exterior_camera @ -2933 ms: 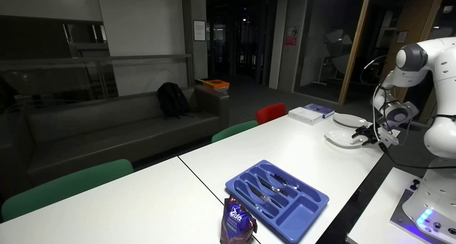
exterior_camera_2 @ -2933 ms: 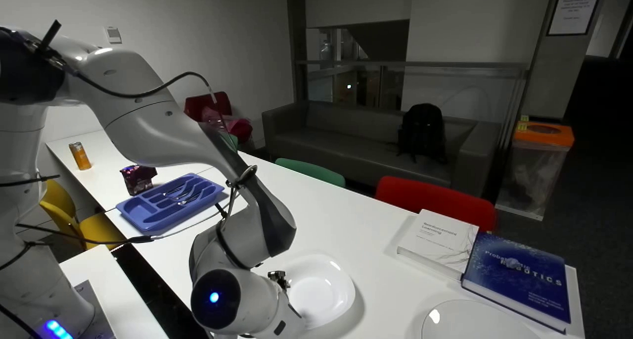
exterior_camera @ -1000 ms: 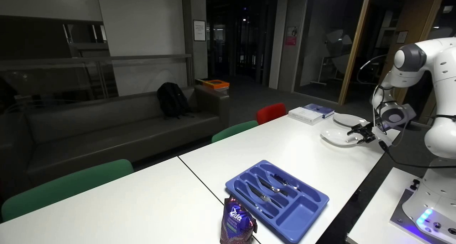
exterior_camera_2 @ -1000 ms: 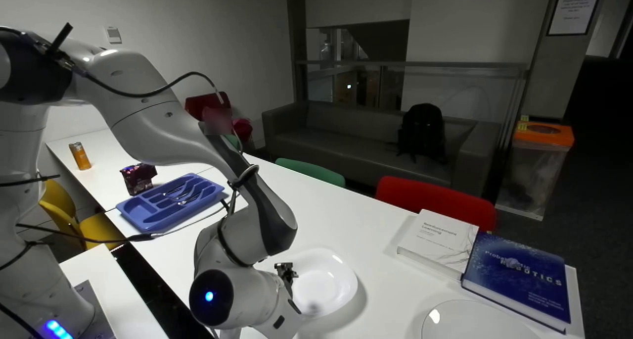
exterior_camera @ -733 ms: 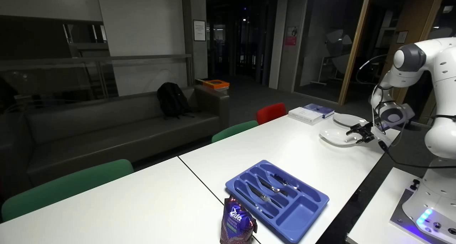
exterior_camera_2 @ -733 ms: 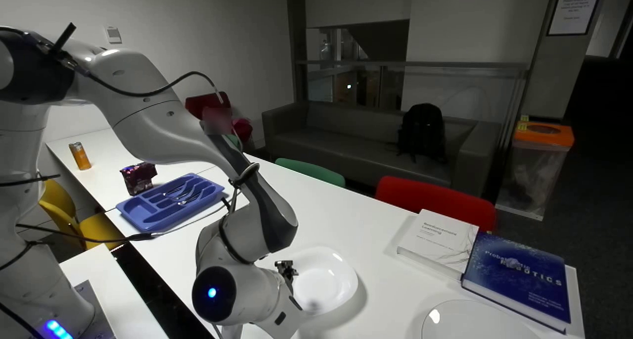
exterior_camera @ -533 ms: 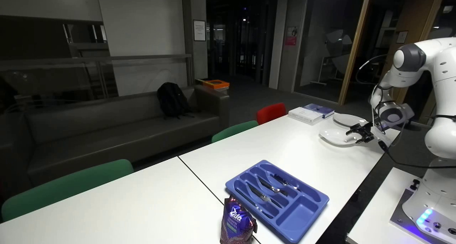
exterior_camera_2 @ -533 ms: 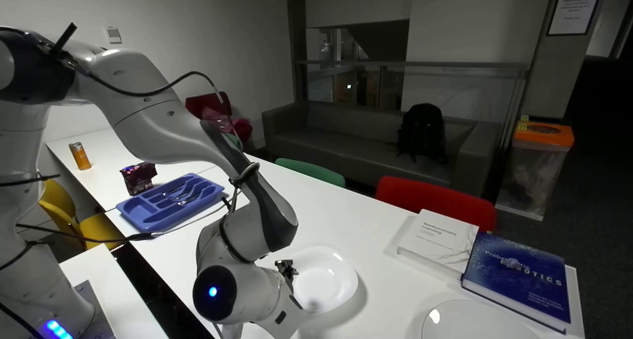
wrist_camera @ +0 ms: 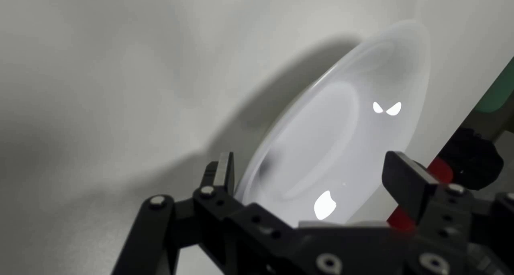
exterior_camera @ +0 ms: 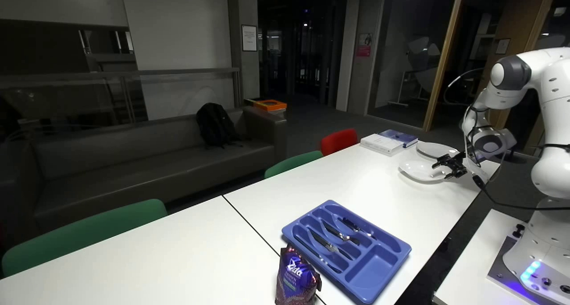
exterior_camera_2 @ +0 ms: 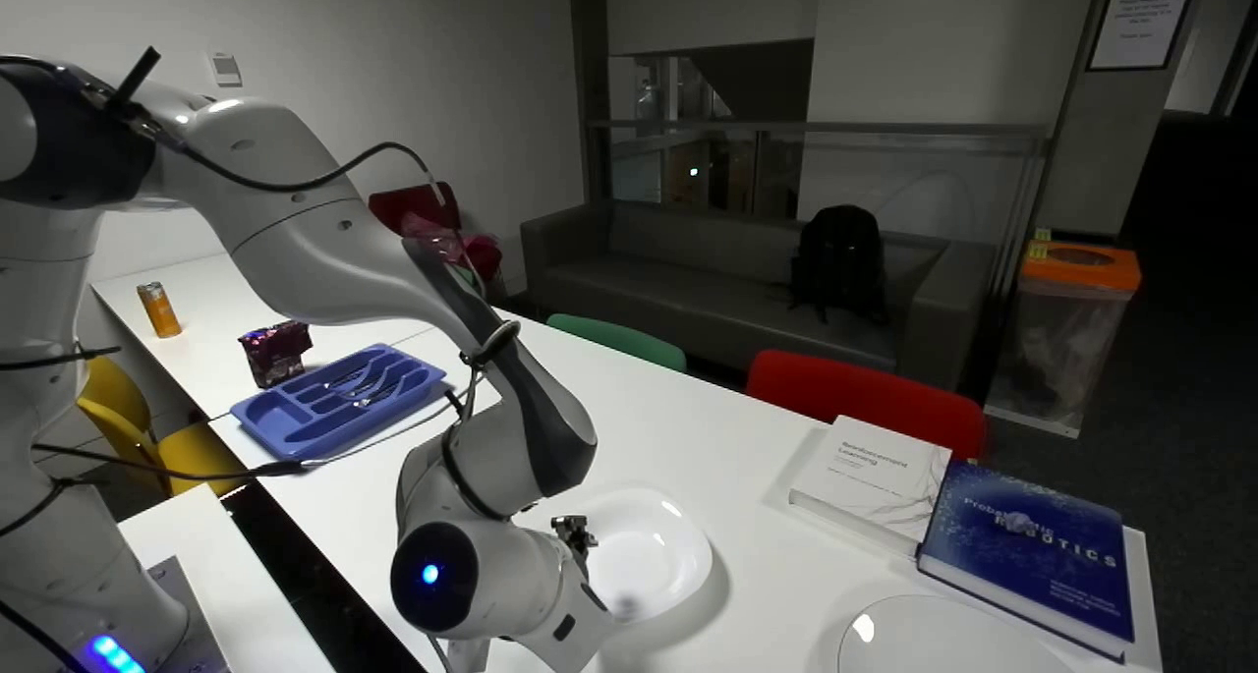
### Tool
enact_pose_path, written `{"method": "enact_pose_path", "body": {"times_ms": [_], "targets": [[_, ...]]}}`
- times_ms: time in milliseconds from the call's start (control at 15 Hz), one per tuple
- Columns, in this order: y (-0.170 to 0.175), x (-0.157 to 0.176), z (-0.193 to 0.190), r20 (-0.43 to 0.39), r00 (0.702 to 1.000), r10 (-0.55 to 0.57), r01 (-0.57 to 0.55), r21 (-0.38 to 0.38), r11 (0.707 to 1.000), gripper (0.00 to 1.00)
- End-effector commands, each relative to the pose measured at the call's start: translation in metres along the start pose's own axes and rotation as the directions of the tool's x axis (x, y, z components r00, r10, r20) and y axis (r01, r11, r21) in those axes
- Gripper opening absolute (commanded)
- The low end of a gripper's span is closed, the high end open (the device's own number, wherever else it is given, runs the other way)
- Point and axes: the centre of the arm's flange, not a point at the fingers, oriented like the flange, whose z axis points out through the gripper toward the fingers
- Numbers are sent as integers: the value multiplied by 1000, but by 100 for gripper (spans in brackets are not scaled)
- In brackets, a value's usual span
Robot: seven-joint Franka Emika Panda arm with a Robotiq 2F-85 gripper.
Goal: Move the plate to the left
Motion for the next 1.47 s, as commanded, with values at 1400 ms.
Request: {"method": "enact_pose_path", "body": {"times_ms": [1400], "targets": [[7, 4, 14, -15, 1000, 13, -13, -11, 1000, 100]]}}
